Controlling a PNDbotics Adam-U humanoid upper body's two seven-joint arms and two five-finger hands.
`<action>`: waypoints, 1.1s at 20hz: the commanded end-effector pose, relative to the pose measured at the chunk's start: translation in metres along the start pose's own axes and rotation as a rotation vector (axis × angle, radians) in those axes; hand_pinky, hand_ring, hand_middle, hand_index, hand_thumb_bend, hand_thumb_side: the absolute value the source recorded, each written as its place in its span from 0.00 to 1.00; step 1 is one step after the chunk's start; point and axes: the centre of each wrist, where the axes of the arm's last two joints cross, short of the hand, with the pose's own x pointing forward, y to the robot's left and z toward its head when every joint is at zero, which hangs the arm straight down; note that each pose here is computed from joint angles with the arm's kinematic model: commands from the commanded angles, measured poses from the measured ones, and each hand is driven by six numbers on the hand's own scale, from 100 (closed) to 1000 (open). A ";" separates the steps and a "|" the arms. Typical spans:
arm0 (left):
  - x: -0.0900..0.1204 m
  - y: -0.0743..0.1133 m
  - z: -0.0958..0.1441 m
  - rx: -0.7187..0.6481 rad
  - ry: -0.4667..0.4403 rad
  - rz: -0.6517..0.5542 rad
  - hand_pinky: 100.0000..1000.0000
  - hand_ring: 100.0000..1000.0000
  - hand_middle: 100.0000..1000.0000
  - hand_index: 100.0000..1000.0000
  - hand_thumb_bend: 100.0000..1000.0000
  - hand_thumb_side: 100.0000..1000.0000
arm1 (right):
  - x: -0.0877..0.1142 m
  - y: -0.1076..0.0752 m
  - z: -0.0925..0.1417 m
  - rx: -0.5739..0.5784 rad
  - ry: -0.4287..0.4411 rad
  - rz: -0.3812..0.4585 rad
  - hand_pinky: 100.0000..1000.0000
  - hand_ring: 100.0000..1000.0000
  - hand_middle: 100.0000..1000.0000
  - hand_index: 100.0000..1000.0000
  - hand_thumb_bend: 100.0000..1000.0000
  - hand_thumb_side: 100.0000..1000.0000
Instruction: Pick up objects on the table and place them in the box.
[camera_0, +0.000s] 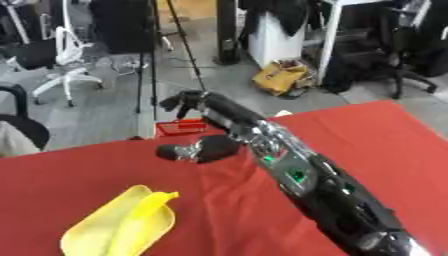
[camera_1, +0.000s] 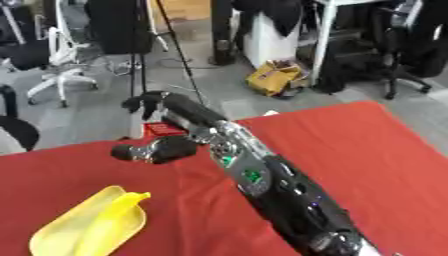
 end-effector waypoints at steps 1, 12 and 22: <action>-0.006 0.018 -0.006 0.021 0.015 -0.108 0.61 0.74 0.81 0.84 0.80 0.78 | 0.012 -0.043 0.021 -0.135 -0.036 -0.052 0.89 0.75 0.80 0.93 0.59 0.95; -0.026 0.044 -0.008 0.109 0.111 -0.287 0.63 0.78 0.84 0.86 0.73 0.94 | 0.013 -0.030 0.125 -0.313 0.082 -0.369 0.82 0.71 0.81 0.94 0.55 0.97; -0.035 0.045 0.004 0.136 0.207 -0.244 0.60 0.74 0.81 0.84 0.65 0.90 | 0.015 -0.006 0.141 -0.345 0.127 -0.443 0.72 0.57 0.71 0.88 0.49 0.87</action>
